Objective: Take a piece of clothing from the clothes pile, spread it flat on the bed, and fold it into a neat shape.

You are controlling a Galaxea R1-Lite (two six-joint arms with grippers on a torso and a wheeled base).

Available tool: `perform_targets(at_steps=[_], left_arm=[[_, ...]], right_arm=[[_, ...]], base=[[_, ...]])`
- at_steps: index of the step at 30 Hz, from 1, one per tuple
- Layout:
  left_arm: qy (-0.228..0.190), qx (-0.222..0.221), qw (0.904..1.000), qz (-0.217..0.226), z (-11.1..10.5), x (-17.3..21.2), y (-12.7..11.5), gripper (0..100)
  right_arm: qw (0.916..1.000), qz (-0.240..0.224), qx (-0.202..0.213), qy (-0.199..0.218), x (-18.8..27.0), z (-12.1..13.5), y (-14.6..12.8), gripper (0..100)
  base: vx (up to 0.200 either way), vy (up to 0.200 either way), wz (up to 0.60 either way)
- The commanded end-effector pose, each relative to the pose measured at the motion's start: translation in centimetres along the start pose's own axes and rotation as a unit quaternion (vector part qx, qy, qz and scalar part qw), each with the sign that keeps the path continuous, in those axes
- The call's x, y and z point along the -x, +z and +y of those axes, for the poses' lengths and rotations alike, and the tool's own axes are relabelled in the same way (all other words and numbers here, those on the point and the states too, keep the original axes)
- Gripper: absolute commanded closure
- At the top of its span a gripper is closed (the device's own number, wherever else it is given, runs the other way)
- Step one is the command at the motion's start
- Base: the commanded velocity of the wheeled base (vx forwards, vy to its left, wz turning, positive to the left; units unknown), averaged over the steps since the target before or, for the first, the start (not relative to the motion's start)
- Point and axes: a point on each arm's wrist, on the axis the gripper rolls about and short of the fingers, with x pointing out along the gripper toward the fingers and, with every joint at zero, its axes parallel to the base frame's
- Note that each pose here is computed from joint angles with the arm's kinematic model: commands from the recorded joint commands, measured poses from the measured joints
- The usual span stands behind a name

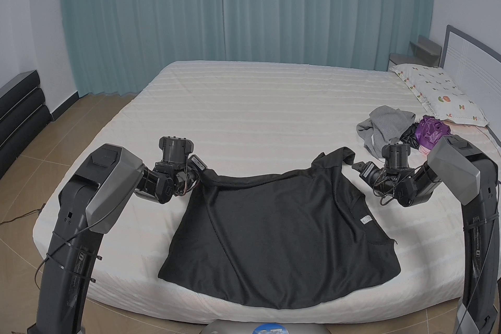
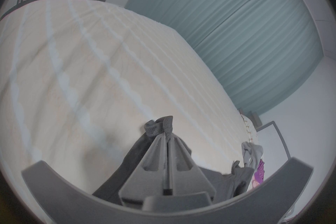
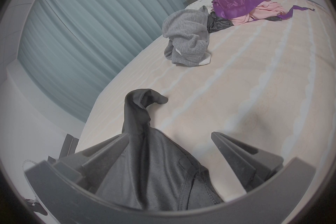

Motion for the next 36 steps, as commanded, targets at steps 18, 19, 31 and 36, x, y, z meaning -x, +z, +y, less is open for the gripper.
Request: perform_targets(at_steps=[18, 19, 31, 36], left_arm=[[-0.047, 0.023, 0.9925, -0.110, -1.0, -2.0, 4.3, 0], [-0.046, 0.023, 0.9927, -0.109, -0.9, -2.1, 4.2, 0], [-0.009, 0.025, 0.9956, -0.089, 0.0, -0.2, 4.5, 0], [0.006, 0.023, 0.9975, -0.066, 0.4, 1.7, 4.2, 0]], right_arm=[[0.9996, 0.019, 0.018, -0.014, -2.0, -1.9, -2.3, 0], [0.9993, 0.022, 0.026, -0.016, -2.1, -2.1, -2.6, 0], [0.9989, 0.037, 0.028, -0.001, -2.2, -2.1, -2.9, 0], [0.9987, 0.043, 0.028, 0.002, -2.1, -2.1, -2.9, 100]], base=[[0.000, 0.000, 0.00], [0.000, 0.000, 0.00], [0.000, 0.000, 0.00], [0.000, 0.000, 0.00]])
